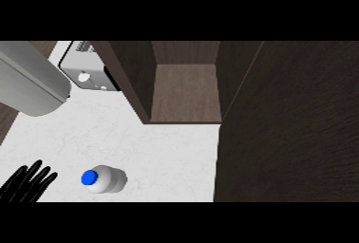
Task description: Pick up the bottled water, place it into the cabinet and close the cabinet
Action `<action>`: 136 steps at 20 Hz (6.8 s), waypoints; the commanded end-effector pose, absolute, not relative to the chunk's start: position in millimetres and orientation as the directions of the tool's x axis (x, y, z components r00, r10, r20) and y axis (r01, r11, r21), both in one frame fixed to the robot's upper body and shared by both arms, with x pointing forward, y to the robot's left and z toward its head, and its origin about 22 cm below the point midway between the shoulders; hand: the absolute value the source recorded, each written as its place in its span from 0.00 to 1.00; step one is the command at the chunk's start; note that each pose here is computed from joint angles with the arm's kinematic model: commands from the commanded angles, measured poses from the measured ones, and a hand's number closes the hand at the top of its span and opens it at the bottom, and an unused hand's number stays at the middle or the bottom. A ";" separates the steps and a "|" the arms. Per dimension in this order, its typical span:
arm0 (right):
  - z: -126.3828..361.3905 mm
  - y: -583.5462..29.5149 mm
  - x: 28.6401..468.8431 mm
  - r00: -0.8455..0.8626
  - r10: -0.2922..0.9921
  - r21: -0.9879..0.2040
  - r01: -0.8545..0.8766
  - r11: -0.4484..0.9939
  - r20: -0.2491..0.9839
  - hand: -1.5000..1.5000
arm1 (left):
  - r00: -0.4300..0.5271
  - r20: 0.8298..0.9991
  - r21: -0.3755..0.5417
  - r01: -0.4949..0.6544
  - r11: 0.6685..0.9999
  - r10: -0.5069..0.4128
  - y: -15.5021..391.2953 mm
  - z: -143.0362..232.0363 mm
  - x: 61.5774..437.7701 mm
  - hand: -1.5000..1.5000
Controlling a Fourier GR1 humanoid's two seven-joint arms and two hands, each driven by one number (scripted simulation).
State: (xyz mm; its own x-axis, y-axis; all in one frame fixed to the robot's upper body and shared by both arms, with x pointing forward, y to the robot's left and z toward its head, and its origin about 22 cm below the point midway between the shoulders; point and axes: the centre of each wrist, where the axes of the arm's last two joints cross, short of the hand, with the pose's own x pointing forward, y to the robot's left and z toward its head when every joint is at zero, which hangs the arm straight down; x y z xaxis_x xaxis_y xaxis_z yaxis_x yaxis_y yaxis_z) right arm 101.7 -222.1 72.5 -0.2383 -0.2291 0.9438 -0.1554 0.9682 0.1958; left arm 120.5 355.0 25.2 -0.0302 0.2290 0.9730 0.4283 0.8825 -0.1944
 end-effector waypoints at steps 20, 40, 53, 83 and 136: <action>65.4 -210.5 92.5 -0.247 -0.245 0.202 -0.184 0.962 0.938 0.00 | 0.129 0.977 -0.205 0.381 0.902 0.168 356.1 -89.2 205.7 0.00; 55.0 -225.9 84.7 -0.237 -0.244 0.203 -0.184 0.962 0.940 0.00 | 0.220 0.946 -0.307 0.378 0.873 0.237 340.1 -150.9 211.3 0.00; 50.8 -217.4 92.3 -0.236 -0.258 0.212 -0.202 0.956 0.937 0.00 | 0.318 0.882 -0.460 0.413 0.786 0.349 294.7 -165.0 220.8 0.00; 48.1 -204.8 106.6 -0.223 -0.250 0.212 -0.183 0.960 0.942 0.00 | 0.150 0.877 -0.481 0.306 0.822 0.457 286.6 -158.2 224.7 1.00; 49.0 -196.3 112.3 -0.202 -0.306 0.258 -0.231 0.938 0.930 0.00 | -0.154 0.966 -0.187 0.148 0.971 0.209 91.1 60.8 354.2 1.00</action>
State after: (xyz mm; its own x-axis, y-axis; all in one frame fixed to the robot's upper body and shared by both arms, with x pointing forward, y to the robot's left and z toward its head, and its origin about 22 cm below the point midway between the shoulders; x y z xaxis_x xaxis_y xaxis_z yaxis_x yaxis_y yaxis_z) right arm 107.1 -196.7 49.8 -0.2006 -0.2992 0.9329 -0.2221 0.9413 0.2542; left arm 323.8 126.1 27.0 -0.1040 0.2791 0.9546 0.1096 0.9572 -0.2679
